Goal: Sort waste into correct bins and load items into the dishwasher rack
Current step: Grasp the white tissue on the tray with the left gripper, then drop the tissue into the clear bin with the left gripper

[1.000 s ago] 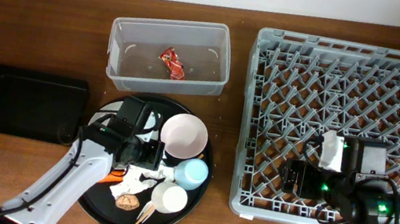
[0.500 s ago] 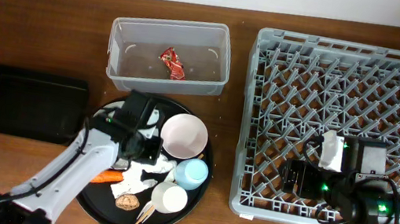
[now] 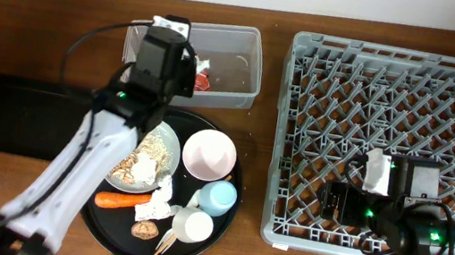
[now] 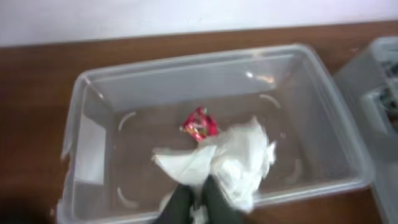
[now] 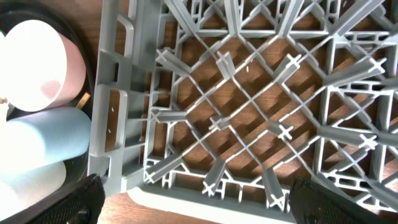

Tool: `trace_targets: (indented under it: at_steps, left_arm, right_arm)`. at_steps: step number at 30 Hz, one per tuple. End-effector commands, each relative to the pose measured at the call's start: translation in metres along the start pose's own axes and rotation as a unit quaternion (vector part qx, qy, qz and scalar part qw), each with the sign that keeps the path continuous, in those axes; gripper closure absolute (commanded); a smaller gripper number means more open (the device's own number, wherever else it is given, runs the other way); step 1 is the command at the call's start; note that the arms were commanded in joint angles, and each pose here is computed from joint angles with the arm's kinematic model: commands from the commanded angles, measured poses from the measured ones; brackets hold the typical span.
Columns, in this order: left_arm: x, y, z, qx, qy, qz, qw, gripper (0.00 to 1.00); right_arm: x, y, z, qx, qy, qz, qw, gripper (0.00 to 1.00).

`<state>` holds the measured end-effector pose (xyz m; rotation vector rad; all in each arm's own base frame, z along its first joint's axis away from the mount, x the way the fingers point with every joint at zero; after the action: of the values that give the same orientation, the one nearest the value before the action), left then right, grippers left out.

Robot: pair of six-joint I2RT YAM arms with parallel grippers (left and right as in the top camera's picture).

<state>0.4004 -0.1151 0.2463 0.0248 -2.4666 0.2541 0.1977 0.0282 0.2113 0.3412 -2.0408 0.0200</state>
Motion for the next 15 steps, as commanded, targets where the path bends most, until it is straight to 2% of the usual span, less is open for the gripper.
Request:
trace_targets:
  at_steps: [1, 4, 5, 6, 8, 10, 11, 13, 15]
  left_arm:
    - [-0.044, 0.014, 0.018, -0.003, 0.032, -0.029, 0.999, 0.65]
    - [-0.043, 0.022, 0.013, 0.003, 0.031, -0.035, 0.999, 0.43]
    - [-0.032, 0.023, 0.007, 0.005, 0.031, -0.037, 0.999, 0.31]
    - [-0.017, 0.025, 0.005, 0.002, 0.044, -0.041, 0.998, 0.26]
    - [0.017, 0.029, 0.014, -0.003, 0.092, -0.033, 0.995, 0.04]
    - [0.039, 0.035, 0.036, -0.01, 0.164, -0.03, 0.986, 0.01]
    - [0.052, 0.041, 0.059, -0.007, 0.234, -0.037, 0.972, 0.01]
    - [0.068, 0.057, 0.096, 0.037, 0.33, -0.095, 0.938, 0.01]
    - [0.07, 0.065, 0.12, 0.047, 0.369, -0.117, 0.921, 0.01]
  right_arm:
    - [0.004, -0.001, -0.004, 0.004, -0.009, 0.003, 1.0, 0.01]
    - [0.004, -0.001, -0.004, 0.004, -0.009, 0.003, 1.0, 0.02]
    - [0.004, -0.001, -0.004, 0.004, -0.009, 0.004, 1.0, 0.02]
    - [0.004, -0.001, -0.004, 0.004, -0.009, 0.003, 1.0, 0.02]
    - [0.004, -0.001, -0.003, 0.004, -0.008, 0.003, 1.0, 0.02]
    - [0.004, -0.001, -0.004, 0.004, -0.009, 0.004, 1.0, 0.02]
    - [0.004, -0.001, -0.003, 0.004, -0.008, 0.003, 1.0, 0.02]
    - [0.004, 0.0, -0.003, 0.004, -0.008, 0.003, 1.0, 0.02]
    - [0.004, 0.0, -0.003, 0.004, -0.008, 0.003, 1.0, 0.02]
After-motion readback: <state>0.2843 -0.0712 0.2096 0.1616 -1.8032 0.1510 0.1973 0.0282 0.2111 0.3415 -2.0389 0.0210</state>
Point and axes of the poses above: each gripper's point midway between its finger pads, its own x axis back along the fingers, its own y axis along the line the jaws close on, z = x × y, the point moved 6 cm from there along x, back along the fingers, and after that the axes turned 14 degrees about x, right-handed, at the moved point
